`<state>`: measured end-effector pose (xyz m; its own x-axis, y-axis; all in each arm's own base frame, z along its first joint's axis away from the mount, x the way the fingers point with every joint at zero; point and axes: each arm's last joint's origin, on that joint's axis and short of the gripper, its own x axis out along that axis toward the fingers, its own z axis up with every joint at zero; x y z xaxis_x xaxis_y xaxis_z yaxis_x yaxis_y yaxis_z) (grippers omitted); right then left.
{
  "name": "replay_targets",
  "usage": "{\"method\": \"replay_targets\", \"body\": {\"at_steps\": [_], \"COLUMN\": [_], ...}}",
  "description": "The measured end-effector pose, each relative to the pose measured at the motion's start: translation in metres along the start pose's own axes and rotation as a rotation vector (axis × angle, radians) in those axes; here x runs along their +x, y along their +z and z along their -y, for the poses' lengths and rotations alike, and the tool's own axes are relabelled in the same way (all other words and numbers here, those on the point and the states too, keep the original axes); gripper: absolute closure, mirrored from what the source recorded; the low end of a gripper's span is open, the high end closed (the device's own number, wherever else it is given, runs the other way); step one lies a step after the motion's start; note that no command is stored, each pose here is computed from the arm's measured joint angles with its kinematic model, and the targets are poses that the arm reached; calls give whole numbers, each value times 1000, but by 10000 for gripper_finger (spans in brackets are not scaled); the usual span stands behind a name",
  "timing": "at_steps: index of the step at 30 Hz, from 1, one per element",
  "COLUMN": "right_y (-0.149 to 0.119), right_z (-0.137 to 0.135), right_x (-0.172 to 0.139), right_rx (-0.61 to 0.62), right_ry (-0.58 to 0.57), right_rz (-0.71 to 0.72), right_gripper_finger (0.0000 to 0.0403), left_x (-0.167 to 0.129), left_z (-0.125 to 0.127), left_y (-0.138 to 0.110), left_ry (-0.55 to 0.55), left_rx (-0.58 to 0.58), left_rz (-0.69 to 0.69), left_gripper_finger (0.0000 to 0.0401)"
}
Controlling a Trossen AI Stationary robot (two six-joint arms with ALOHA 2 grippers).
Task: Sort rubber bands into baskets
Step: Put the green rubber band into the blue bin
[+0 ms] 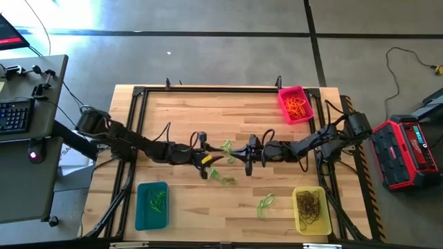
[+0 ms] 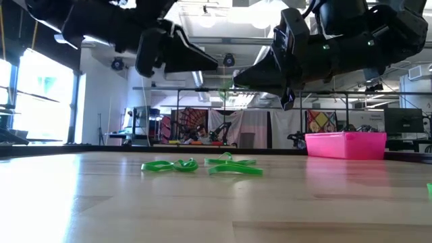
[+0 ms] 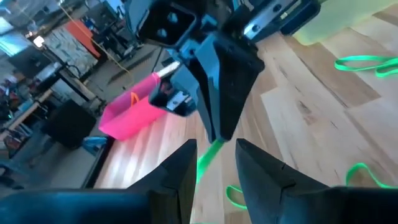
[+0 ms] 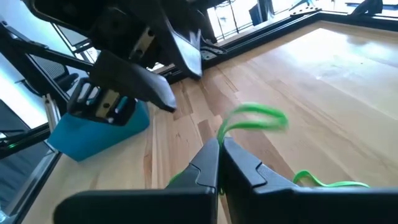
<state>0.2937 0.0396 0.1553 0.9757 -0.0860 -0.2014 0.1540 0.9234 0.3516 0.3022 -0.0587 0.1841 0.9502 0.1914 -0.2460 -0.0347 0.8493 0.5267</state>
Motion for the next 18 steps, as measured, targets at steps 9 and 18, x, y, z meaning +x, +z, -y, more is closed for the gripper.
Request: {"method": "replay_targets", "body": {"at_steps": [9,18], "right_y": [0,0], "right_z": [0,0], "right_x": [0,0], "right_rx": [-8,-8], "right_ry": [0,0], "right_rz": [0,0], "right_gripper_finger": [403,403], "left_x": [10,23], "left_z": [-1,6], "left_y": [3,-1], "left_ry": [21,70], "left_rx": [69,215], "left_rz": [-20,-47], "left_gripper_finger": [262,227]}}
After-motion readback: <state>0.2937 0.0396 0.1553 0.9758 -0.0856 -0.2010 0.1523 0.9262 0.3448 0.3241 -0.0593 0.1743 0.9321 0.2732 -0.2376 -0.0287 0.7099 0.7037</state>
